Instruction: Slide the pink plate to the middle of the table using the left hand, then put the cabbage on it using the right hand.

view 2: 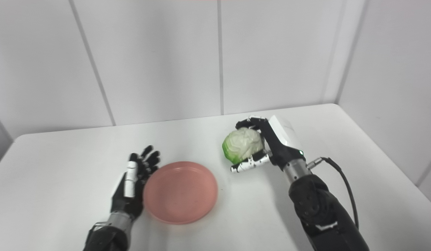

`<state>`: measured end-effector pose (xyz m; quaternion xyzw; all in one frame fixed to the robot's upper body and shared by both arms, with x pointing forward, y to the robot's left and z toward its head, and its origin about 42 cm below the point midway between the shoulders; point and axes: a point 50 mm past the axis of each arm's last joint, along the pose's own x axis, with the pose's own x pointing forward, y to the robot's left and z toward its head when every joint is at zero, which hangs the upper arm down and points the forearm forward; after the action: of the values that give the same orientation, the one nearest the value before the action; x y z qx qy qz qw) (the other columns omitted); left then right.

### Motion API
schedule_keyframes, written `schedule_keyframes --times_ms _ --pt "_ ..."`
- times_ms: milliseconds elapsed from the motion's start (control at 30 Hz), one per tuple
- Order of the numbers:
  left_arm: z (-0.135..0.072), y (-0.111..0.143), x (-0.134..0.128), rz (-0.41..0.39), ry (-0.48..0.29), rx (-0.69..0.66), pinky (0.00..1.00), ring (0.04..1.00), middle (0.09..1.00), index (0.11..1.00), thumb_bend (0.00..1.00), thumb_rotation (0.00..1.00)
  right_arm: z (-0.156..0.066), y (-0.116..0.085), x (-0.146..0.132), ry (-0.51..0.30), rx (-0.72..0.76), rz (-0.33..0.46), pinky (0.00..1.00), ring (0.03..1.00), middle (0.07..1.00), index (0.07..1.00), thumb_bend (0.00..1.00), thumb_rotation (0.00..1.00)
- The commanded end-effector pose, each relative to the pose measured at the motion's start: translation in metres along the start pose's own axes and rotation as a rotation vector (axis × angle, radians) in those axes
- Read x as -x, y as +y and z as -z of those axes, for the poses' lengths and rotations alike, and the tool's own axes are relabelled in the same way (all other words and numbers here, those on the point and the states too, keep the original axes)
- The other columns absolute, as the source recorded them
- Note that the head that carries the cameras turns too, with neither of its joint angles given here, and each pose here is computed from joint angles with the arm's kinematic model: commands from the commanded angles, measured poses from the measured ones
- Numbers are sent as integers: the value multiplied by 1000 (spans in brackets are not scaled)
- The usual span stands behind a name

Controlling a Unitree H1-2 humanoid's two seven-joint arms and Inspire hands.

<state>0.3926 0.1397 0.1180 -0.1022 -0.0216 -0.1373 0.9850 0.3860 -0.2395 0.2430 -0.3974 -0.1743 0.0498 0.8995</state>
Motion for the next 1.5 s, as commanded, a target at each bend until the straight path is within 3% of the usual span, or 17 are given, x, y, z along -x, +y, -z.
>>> schedule_keyframes --times_ms 0,333,600,1100,1133,1200,1233,1367,1467 --pt "-1 -6 0 -12 -22 -11 986 962 934 927 759 1000 -29 -10 -18 -148 -1 42 422 438 500 505 519 0" --pt "0 -13 -1 -39 -37 -31 1000 983 954 954 778 1000 -51 41 -36 -223 -66 -97 401 430 497 511 518 0" --pt "4 -15 -1 -52 -37 -39 1000 979 950 947 791 1000 -46 75 -42 -227 -29 -190 367 410 492 526 516 0" --pt "7 -14 1 -48 -37 -30 982 969 954 949 788 1000 -32 101 -35 -253 83 -265 372 405 506 544 512 0" --pt "7 -14 1 -45 -37 -30 979 970 957 951 786 1000 -31 100 -33 -260 96 -265 449 530 572 518 516 55" --pt "7 -14 1 -42 -37 -30 977 973 958 952 780 1000 -31 99 -31 -281 116 -253 534 629 682 662 598 160" --pt "7 -14 1 -41 -37 -26 969 974 959 952 777 1000 -32 98 -30 -292 119 -245 645 740 777 781 641 277" --pt "8 -13 0 -37 -46 -15 946 967 957 954 773 1000 -33 96 -27 -330 94 -207 757 848 869 866 664 397" --pt "7 -13 0 -35 -52 -27 954 964 953 955 761 1000 -32 94 -24 -349 70 -189 901 940 957 946 693 569"
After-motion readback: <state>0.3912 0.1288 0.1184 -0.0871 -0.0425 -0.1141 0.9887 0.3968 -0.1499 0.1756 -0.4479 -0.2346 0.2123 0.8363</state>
